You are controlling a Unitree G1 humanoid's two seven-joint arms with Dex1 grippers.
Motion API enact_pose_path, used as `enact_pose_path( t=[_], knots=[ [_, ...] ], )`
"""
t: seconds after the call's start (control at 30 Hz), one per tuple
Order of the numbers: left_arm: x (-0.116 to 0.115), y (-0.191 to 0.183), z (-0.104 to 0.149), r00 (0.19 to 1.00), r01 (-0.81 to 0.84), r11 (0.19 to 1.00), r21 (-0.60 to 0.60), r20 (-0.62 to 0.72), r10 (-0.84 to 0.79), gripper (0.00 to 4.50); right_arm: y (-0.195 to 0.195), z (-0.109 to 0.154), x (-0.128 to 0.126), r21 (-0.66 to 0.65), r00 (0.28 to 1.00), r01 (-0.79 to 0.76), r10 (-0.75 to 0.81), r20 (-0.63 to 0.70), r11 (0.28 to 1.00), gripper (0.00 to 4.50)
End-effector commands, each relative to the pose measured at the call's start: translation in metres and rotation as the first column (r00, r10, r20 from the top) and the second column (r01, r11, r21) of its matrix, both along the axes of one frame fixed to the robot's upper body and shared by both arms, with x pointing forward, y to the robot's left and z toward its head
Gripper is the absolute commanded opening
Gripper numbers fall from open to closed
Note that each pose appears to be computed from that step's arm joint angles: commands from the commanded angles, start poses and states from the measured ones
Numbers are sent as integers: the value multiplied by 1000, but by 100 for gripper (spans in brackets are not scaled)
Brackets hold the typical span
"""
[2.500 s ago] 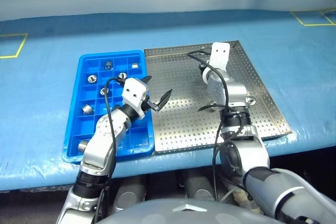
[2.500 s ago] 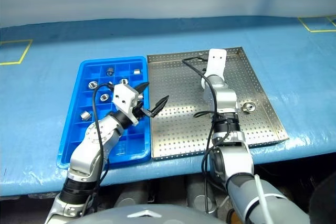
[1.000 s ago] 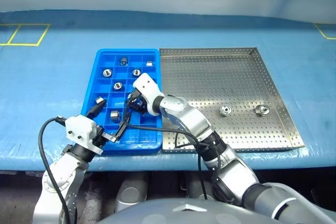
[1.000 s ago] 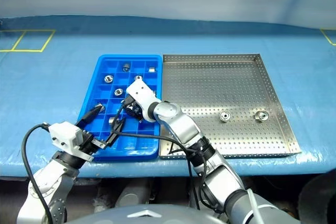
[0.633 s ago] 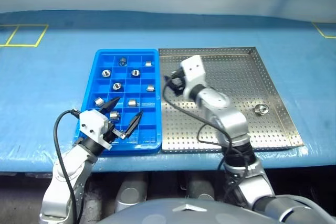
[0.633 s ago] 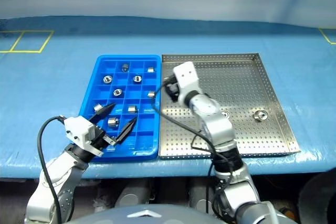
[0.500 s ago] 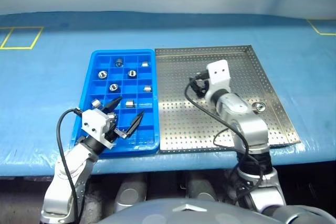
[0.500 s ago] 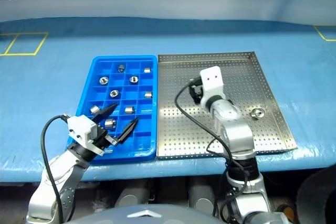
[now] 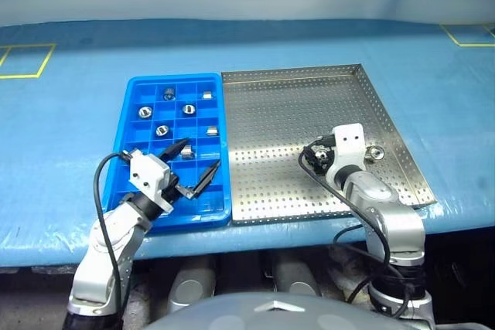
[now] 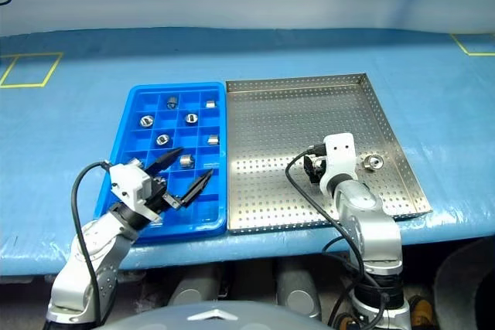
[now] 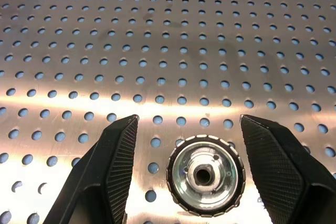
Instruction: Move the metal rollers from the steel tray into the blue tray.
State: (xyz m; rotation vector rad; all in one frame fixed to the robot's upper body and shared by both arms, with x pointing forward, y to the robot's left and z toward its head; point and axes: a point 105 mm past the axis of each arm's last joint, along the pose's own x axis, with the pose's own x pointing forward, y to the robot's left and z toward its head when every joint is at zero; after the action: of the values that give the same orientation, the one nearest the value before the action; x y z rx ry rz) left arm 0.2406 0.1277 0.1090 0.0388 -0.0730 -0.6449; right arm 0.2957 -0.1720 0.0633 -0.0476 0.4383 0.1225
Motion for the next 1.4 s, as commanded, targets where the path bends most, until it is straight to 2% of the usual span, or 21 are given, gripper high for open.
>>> enact_pose_path(
  t=[0.03,0.23,0.33,0.43,0.47,0.7,0.83,1.1,1.4],
  knots=[
    [-1,-3,4,1000,19,1000,-12,14,-19,450,-6,-1,-2,20,1000,30,-30,2,999,329],
    [-1,-2,3,1000,16,1000,-17,13,-15,450,-15,-12,-4,17,997,64,-64,-35,998,329],
    [-1,-1,2,1000,8,1000,-16,12,-8,450,-13,-7,-2,14,999,51,-51,-13,999,275],
    [-2,1,2,1000,-1,1000,-17,14,1,450,-2,9,3,17,999,10,-10,43,1000,176],
    [-2,3,2,1000,-8,1000,-14,17,8,450,5,16,5,23,997,-19,17,69,1000,172],
    [-5,17,5,997,-63,998,7,53,63,450,59,55,16,32,955,-234,224,193,972,172],
    [-15,28,9,994,-91,996,-6,59,91,450,122,78,12,87,880,-437,405,246,895,172],
    [-26,42,6,989,-146,989,1,33,146,450,189,70,-13,116,767,-638,613,191,762,172],
    [-31,38,3,991,-133,991,-16,6,133,450,201,44,-29,107,695,-716,719,21,690,172]
  ],
)
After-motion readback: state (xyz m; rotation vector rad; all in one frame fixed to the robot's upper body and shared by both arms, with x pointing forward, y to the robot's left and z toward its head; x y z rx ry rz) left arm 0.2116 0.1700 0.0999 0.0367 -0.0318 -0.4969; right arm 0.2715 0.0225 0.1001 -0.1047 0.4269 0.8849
